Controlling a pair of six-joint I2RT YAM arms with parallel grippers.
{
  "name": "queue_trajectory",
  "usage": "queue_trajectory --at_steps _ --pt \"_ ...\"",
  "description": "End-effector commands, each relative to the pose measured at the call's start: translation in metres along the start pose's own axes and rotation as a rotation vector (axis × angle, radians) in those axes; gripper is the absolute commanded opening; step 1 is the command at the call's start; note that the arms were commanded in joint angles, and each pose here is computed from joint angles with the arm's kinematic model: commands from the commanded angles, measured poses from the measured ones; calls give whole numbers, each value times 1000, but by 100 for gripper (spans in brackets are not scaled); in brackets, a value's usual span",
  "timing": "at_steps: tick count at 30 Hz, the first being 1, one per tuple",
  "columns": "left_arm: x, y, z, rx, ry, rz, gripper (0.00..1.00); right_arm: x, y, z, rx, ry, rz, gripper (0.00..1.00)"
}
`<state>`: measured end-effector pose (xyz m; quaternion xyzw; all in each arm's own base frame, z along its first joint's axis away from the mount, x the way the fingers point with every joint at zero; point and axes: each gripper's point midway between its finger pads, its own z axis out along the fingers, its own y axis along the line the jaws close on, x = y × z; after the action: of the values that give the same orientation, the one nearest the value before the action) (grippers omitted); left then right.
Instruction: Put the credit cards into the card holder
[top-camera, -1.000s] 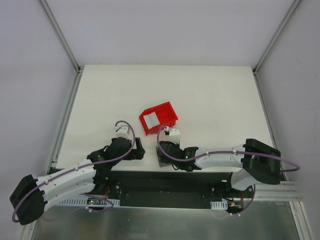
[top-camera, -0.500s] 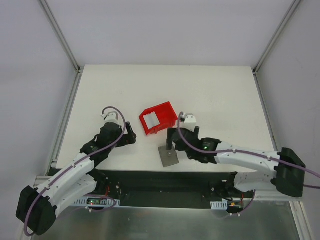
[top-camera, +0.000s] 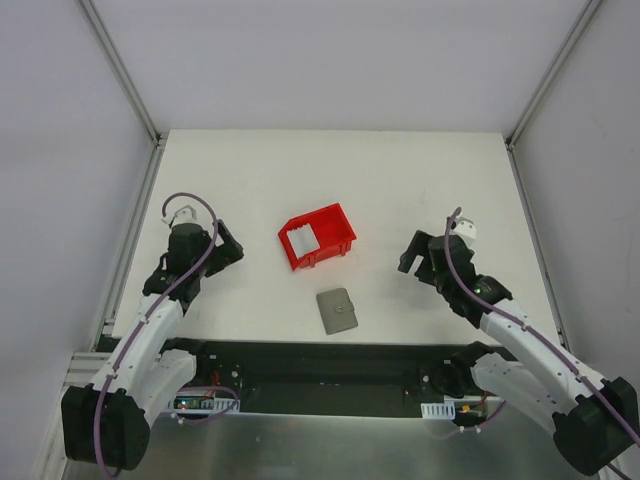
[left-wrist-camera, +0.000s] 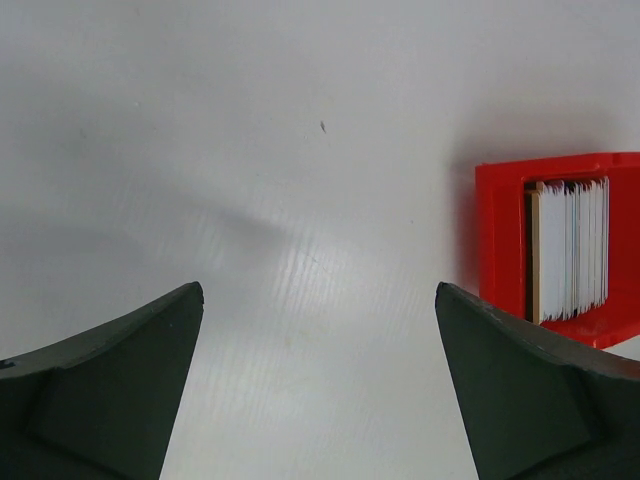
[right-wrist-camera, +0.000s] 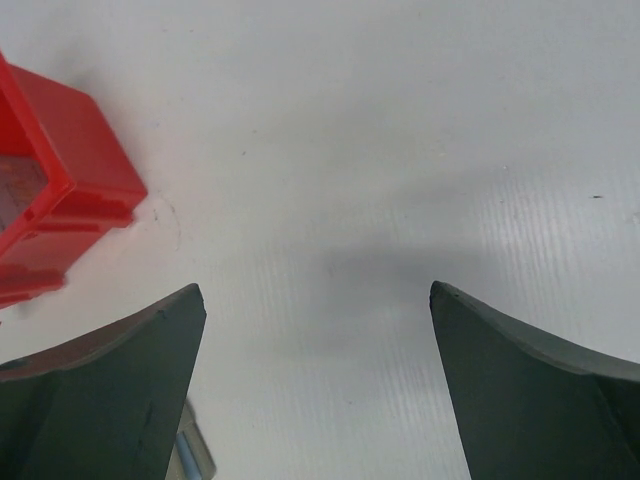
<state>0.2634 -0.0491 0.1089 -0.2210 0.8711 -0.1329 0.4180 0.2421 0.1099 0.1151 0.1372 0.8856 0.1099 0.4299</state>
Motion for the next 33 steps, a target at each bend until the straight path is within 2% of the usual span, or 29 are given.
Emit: queue_trajectory --at_steps 1,5,12,27,33 --pt "6 -5 3 19 49 -3 99 -4 -3 2 -10 49 -61 96" --pt "7 2 6 -14 41 -14 99 -8 2 10 -10 52 -80 96" --pt "-12 13 0 -59 -85 -6 99 -21 -9 31 90 2 -154 96" --pt "-28 0 11 -61 -67 8 99 -33 -36 35 210 -81 -190 96" --pt "-35 0 12 -72 -86 35 99 -32 -57 41 245 -32 -145 96"
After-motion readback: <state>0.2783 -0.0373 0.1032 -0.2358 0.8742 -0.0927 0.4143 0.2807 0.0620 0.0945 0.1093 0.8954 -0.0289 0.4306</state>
